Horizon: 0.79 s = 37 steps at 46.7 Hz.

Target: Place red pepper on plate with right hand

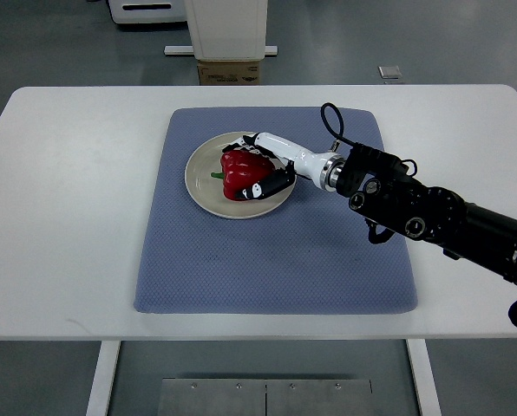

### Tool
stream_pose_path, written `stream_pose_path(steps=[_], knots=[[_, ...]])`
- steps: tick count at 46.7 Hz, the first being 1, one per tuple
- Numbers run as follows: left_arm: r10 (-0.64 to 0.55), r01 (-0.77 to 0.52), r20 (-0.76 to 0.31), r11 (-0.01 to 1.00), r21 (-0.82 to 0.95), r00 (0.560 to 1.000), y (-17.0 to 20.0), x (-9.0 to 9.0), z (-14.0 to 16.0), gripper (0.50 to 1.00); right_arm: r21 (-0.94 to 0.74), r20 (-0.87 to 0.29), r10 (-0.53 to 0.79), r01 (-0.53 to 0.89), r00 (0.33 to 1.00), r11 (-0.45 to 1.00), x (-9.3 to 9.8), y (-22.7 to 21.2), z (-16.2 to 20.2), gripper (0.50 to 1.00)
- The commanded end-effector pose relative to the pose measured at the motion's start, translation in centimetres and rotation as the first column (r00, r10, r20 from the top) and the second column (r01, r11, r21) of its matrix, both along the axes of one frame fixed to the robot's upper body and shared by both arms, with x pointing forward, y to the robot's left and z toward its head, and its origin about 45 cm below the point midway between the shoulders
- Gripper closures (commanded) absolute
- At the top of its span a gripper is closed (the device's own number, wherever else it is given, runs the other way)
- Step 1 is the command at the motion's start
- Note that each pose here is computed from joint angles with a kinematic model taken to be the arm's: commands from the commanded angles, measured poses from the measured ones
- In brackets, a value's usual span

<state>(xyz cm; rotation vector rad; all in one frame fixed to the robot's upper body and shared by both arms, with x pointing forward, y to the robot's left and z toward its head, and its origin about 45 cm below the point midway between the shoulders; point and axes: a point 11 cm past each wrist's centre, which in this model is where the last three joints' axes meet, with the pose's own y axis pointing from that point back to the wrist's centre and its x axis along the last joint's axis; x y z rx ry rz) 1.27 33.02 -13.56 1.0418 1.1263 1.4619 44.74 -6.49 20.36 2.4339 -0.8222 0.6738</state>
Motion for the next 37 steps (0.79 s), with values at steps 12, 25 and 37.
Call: stream_pose_path(steps=[12,25,37], knots=[[0.000,0.000,0.001,1.000,0.000,1.000,0.0,0.0,0.0,0.500,0.030,-0.009,-0.024,0.024,1.000,0.999,0.4,-0.1,0.5,0.505],[0.000,0.000,0.001,1.000,0.000,1.000,0.0,0.0,0.0,0.500,0.130,0.019,-0.119,0.115,0.993,0.985,2.2,-0.8,3.0,0.505],[0.000,0.000,0.001,1.000,0.000,1.000,0.0,0.0,0.0,0.500,0.244,-0.004,-0.236,0.230,0.972,0.942,3.3,-2.0,4.3,0.507]])
